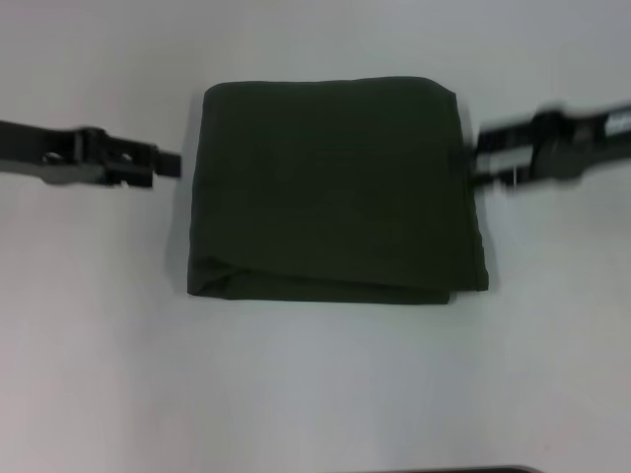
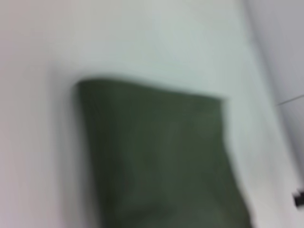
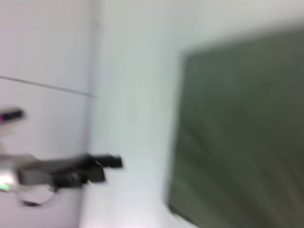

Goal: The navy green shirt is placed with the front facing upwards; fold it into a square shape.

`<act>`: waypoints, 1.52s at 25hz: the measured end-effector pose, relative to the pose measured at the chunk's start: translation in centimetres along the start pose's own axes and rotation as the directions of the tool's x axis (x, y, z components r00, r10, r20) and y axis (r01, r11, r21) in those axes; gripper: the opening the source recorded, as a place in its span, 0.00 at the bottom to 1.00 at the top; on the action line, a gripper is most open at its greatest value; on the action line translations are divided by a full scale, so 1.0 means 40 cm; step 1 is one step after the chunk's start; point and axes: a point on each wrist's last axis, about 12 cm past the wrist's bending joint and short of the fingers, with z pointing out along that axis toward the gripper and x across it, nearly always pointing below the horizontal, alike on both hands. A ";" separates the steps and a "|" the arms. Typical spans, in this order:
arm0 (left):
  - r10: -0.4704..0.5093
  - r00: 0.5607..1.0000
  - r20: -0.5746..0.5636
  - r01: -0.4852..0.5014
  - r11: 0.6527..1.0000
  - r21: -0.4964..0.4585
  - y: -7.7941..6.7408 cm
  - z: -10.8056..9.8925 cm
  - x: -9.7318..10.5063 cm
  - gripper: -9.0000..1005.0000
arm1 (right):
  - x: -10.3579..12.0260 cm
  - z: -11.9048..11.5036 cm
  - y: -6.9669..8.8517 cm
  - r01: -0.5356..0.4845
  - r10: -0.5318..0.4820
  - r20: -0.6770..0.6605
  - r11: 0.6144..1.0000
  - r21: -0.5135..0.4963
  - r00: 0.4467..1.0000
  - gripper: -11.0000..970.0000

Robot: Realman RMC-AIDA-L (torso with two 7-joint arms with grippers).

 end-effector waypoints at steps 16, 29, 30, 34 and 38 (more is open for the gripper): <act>0.604 0.532 0.593 -0.656 0.737 -0.162 0.075 0.074 0.344 0.63 | 0.166 0.168 -0.084 0.850 -0.821 0.262 0.527 0.003 0.508 0.90; 0.615 0.443 0.652 -0.697 0.694 -0.181 0.060 0.044 0.401 0.64 | 0.214 0.171 -0.073 0.955 -0.928 0.226 0.289 -0.065 0.296 0.92; 0.625 0.445 0.641 -0.710 0.682 -0.172 0.058 0.047 0.408 0.64 | 0.229 0.178 -0.083 0.955 -0.932 0.211 0.288 -0.069 0.296 0.91; 0.668 0.433 0.605 -0.760 0.632 -0.153 0.053 0.059 0.440 0.63 | 0.324 0.196 -0.120 0.966 -0.928 0.269 0.251 -0.064 0.259 0.91; 0.670 0.450 0.590 -0.754 0.640 -0.152 0.059 0.067 0.460 0.63 | 0.359 0.197 -0.138 0.961 -0.916 0.301 0.275 -0.017 0.267 0.91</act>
